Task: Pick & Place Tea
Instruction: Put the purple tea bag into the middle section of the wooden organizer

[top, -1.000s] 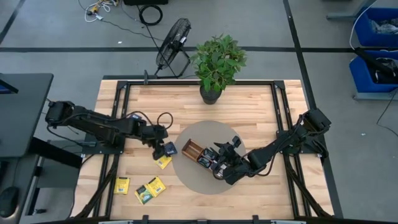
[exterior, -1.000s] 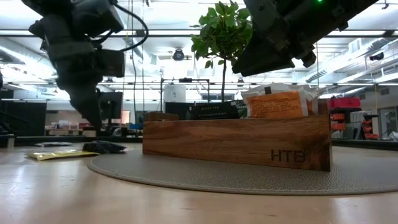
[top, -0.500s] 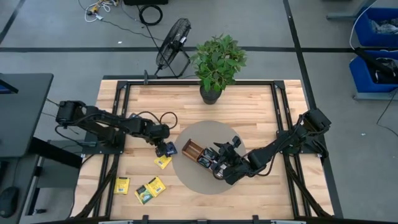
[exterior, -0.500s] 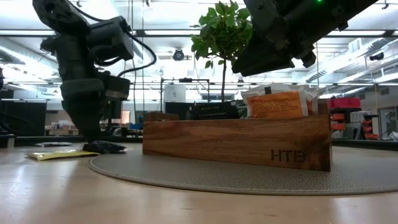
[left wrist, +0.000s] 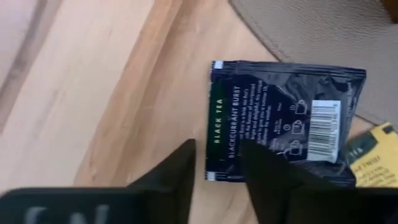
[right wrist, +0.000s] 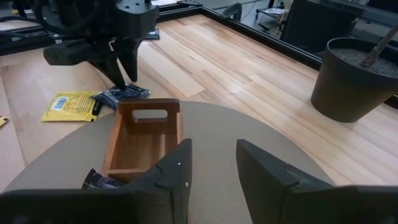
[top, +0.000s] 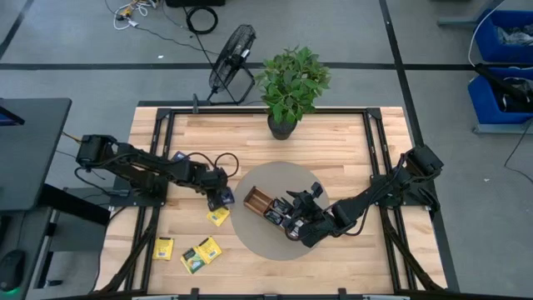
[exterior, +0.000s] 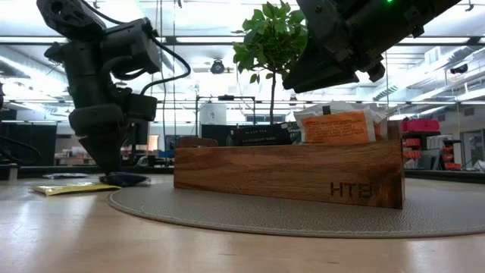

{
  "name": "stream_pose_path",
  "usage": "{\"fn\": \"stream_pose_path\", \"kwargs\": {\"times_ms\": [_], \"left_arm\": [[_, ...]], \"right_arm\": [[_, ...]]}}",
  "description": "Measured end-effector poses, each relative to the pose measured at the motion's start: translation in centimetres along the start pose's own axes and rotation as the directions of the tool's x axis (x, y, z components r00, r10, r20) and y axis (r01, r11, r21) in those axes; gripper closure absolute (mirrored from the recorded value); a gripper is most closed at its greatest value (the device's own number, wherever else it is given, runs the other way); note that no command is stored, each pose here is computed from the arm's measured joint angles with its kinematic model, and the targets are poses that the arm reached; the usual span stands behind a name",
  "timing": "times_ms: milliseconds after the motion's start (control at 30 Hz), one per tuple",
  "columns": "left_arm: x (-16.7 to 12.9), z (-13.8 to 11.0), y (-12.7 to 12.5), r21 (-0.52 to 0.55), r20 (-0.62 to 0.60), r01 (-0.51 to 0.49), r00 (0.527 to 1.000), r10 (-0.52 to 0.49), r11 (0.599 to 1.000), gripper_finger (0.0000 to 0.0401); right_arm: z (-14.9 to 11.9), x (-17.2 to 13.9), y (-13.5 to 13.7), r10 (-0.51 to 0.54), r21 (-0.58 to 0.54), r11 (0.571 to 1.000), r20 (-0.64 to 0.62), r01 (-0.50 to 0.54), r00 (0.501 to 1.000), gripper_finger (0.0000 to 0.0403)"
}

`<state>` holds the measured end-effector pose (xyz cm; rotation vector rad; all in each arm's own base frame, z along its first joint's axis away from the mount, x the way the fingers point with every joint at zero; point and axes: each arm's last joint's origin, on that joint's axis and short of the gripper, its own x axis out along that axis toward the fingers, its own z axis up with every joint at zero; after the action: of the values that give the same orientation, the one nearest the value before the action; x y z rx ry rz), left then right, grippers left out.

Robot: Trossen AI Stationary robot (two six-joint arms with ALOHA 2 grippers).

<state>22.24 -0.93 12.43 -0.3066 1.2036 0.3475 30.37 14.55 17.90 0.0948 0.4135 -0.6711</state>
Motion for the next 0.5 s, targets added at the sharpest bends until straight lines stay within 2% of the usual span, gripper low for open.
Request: {"fn": "stream_pose_path", "kwargs": {"times_ms": [200,500], "left_arm": [[0.08,0.04,-0.31,0.013,0.029,-0.016,0.999,0.016,1.0,0.0385],[-0.47,-0.23,0.0,0.032,0.022,-0.047,0.999,0.047,0.998,0.0398]], "right_arm": [[0.02,0.05,-0.03,-0.003,-0.003,1.0,0.001,0.003,1.0,0.0268],[0.05,0.11,-0.06,-0.005,-0.011,1.0,0.001,0.005,1.0,0.0268]]}}
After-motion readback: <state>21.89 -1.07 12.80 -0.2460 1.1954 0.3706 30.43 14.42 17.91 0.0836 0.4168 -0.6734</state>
